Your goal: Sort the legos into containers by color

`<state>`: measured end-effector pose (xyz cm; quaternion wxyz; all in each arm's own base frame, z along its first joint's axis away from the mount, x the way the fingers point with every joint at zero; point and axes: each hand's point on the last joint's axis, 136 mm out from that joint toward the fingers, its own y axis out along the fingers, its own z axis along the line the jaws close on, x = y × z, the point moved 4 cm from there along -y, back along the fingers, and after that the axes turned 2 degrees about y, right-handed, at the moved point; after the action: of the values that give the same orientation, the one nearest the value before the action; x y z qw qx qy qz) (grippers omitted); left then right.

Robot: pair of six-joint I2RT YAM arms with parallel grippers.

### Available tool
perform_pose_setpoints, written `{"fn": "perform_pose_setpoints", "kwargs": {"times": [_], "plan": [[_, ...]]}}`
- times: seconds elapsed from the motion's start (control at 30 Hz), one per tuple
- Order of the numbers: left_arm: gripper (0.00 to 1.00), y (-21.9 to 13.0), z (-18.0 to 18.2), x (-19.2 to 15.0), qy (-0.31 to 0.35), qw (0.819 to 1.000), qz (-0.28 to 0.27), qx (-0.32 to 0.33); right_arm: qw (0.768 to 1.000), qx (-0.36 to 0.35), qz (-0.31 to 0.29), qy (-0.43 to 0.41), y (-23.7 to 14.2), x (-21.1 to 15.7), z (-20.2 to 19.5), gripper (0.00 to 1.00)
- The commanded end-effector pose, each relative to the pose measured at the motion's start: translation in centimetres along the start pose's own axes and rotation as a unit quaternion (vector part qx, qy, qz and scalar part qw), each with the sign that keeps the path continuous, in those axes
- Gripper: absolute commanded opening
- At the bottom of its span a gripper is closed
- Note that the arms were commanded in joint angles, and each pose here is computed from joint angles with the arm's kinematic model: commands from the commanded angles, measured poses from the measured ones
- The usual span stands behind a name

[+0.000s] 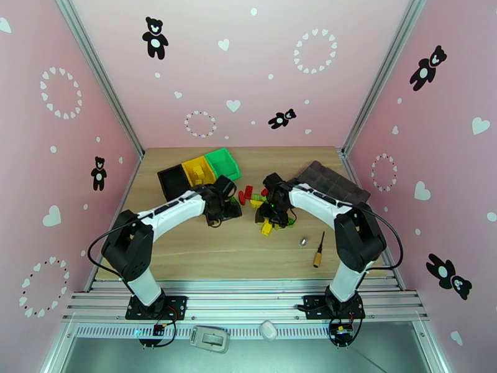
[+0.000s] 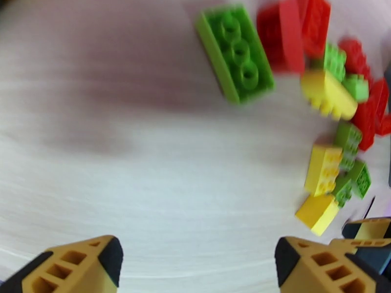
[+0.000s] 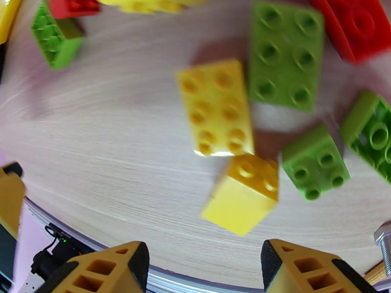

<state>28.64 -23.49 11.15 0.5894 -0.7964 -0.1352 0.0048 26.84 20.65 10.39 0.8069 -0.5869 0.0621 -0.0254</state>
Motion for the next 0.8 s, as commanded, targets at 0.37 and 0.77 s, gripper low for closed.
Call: {"fn": "perform_pose_setpoints", "kwargs": {"times": [0.37, 0.77], "plan": [[0.93, -0.5, -1.5, 0.7, -0.017, 0.999, -0.009, -0.030, 1.000, 0.002, -0.011, 0.024, 1.6, 0.1, -0.3, 0.62], [0.93, -0.5, 0.0, 1.0, -0.035, 0.999, -0.011, -0.022, 0.999, -0.038, -0.001, 0.017, 3.1, 1.1, -0.1, 0.60]]}}
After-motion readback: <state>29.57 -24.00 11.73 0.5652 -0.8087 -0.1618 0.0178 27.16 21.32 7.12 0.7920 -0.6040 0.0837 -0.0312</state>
